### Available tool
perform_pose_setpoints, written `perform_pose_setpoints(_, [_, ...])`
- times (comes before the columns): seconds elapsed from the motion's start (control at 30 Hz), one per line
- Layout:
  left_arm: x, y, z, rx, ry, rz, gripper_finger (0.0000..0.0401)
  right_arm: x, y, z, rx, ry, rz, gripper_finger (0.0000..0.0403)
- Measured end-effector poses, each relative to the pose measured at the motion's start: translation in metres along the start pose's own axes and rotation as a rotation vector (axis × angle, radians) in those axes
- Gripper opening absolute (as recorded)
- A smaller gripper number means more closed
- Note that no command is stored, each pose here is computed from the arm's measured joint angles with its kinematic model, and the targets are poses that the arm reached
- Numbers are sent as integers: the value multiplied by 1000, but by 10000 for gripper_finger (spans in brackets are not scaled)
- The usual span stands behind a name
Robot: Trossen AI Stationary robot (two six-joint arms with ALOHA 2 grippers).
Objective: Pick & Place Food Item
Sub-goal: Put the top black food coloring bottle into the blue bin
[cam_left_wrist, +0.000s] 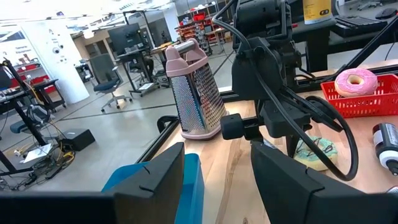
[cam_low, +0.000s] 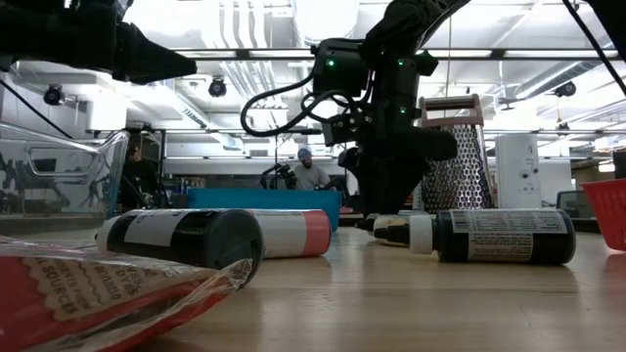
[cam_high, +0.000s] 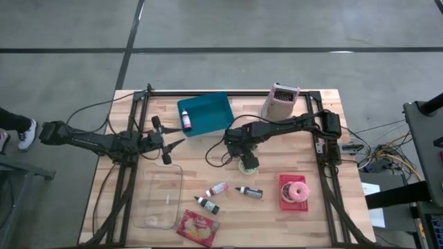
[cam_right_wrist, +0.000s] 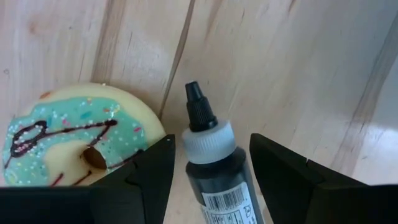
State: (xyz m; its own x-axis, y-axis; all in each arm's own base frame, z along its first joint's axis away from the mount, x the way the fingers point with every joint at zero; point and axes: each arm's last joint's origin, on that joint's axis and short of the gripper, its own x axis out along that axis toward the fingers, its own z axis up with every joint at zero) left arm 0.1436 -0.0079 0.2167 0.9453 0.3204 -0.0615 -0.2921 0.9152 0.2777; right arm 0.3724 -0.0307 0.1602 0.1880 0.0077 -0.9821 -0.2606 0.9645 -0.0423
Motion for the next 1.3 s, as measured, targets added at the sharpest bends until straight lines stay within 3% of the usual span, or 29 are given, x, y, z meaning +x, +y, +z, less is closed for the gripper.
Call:
perform_pose_setpoints(0.3, [0, 0, 0, 0, 0, 0, 188, 1, 0, 1, -24, -10, -3, 190])
perform_pose_setpoints(0.73, [0, 0, 0, 0, 0, 0, 188, 4, 0, -1, -37, -1, -5, 82])
perform_pose_setpoints(0.9, [0, 0, 0, 0, 0, 0, 188, 3, -2, 1, -26, -16, -32, 75])
perform_pose_setpoints(1.1, [0, 0, 0, 0, 0, 0, 188, -4, -8, 10, -5, -79, -60, 9])
perform_pose_setpoints(1.3, [0, 0, 0, -4, 0, 0, 188, -11, -15, 14, 24, -89, -67, 5])
